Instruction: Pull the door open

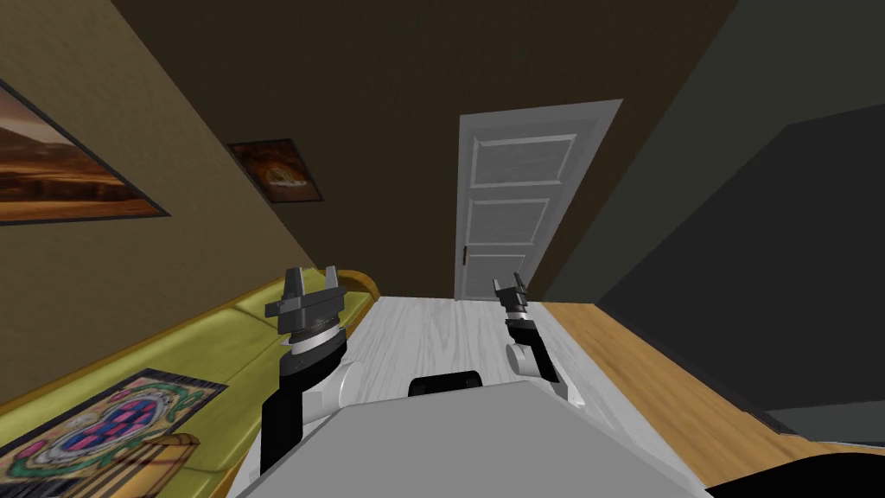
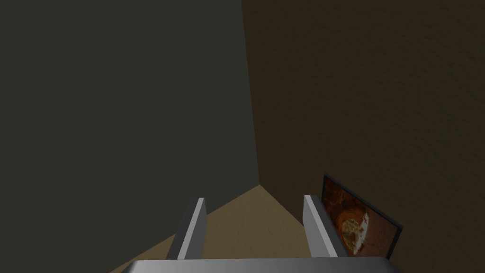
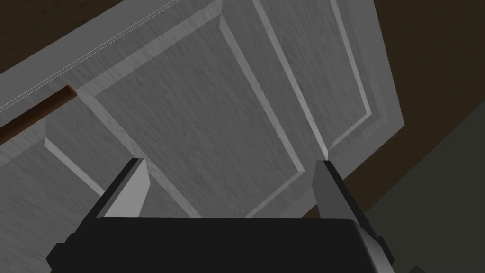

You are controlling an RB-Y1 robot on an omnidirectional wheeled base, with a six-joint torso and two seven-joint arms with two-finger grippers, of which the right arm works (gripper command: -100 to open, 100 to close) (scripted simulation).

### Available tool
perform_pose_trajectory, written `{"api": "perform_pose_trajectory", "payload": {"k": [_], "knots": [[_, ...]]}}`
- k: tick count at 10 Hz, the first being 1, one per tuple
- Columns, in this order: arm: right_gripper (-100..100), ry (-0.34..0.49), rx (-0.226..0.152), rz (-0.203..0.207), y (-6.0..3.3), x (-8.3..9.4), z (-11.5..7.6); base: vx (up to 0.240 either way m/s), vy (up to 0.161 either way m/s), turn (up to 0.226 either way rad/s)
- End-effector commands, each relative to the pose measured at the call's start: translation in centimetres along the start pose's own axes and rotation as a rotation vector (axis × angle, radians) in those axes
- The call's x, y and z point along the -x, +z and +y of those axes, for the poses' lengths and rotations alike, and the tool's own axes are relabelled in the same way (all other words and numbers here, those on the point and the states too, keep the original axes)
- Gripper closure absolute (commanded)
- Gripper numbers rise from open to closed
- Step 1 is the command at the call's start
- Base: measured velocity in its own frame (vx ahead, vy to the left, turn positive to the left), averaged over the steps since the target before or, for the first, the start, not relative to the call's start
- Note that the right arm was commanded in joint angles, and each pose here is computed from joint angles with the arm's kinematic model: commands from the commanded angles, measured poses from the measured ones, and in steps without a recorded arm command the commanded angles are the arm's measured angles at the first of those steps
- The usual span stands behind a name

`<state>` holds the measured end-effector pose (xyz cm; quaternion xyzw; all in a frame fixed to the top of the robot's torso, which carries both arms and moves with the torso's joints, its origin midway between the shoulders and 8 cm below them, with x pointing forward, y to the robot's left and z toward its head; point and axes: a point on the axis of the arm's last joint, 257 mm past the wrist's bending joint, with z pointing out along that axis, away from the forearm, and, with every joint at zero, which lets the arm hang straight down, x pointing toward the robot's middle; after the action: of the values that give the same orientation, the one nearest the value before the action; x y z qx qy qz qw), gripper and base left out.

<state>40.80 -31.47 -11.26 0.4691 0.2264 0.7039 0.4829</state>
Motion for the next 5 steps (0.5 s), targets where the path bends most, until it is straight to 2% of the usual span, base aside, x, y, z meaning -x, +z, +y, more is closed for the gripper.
{"api": "perform_pose_trajectory", "payload": {"k": [1,5], "knots": [[-100,0.04,-0.007,-0.021,-0.39,1.1,-0.6,0.097,-0.028,0.152],[-100,0.132,-0.019,-0.077,-1.15,4.1,-2.2,0.093,-0.027,0.138]]}}
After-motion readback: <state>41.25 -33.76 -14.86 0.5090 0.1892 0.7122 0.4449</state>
